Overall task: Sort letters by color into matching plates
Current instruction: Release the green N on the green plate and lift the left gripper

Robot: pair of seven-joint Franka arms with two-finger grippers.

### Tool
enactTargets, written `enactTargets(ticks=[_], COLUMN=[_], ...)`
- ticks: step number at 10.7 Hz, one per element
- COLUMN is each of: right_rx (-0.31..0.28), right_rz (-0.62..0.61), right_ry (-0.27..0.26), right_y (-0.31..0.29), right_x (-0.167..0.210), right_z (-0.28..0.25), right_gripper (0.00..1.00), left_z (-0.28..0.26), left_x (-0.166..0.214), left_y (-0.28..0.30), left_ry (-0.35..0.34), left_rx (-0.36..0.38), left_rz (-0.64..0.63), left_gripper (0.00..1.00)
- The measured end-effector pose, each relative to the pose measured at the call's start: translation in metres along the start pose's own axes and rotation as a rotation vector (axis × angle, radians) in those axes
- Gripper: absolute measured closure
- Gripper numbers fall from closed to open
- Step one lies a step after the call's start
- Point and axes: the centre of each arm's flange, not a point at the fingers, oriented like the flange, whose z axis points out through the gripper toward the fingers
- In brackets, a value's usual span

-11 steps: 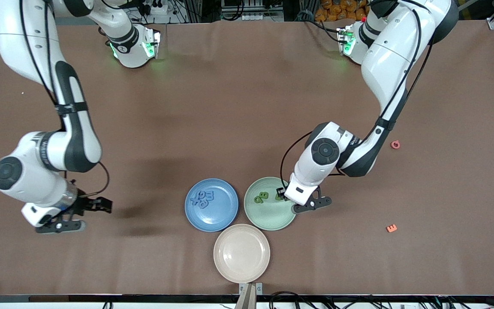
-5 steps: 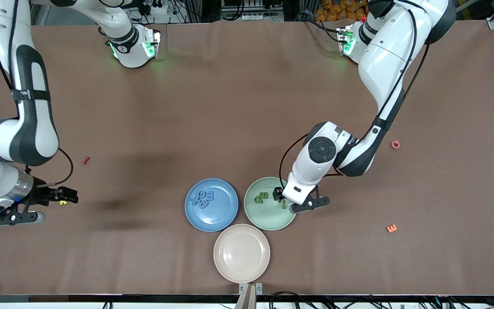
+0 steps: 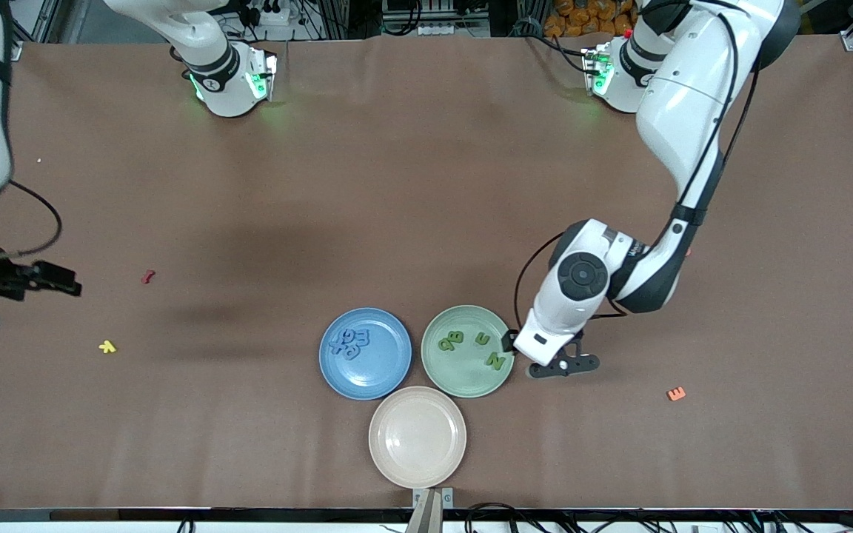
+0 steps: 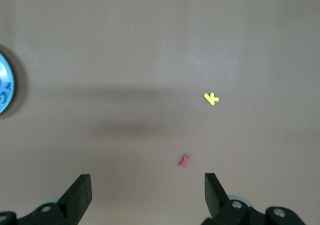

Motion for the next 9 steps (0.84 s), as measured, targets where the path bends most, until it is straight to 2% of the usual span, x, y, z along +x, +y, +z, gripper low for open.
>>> enactTargets(ticks=[2,3,6,8,9], right_rx=[0.004,-0.003,0.002,0.013,0.015], right_rz=[0.050,0.089,0.154,0.141,0.135], right_ry=[-0.008,-0.006,-0.012,-0.036,-0.030], right_y=[0.003,0.001,-0.023,-0.037,-0.041], right_x=[-0.025,-0.034,-0.054,-0.072,-0.077], right_z=[-0.040,-0.055,-0.089,-0.112,-0.123], right_gripper=[0.00,0.00,0.00,0.00,0.00], left_z=[-0.025,-0.046,-0.079,-0.070,-0.064], left_x=[0.012,0.016,0.009,-0.014,-0.030], left_y=[-0.042,-0.061,-0.105,-0.124,-0.130], left_ry=[-0.095,-0.150,-0.276,-0.339,-0.370], left_rx=[0.086,0.103,0.046,0.057,0.076], left_rz=[0.049,0.038,-0.062,-0.090,-0.088], left_gripper=[0.00,0.00,0.00,0.00,0.00])
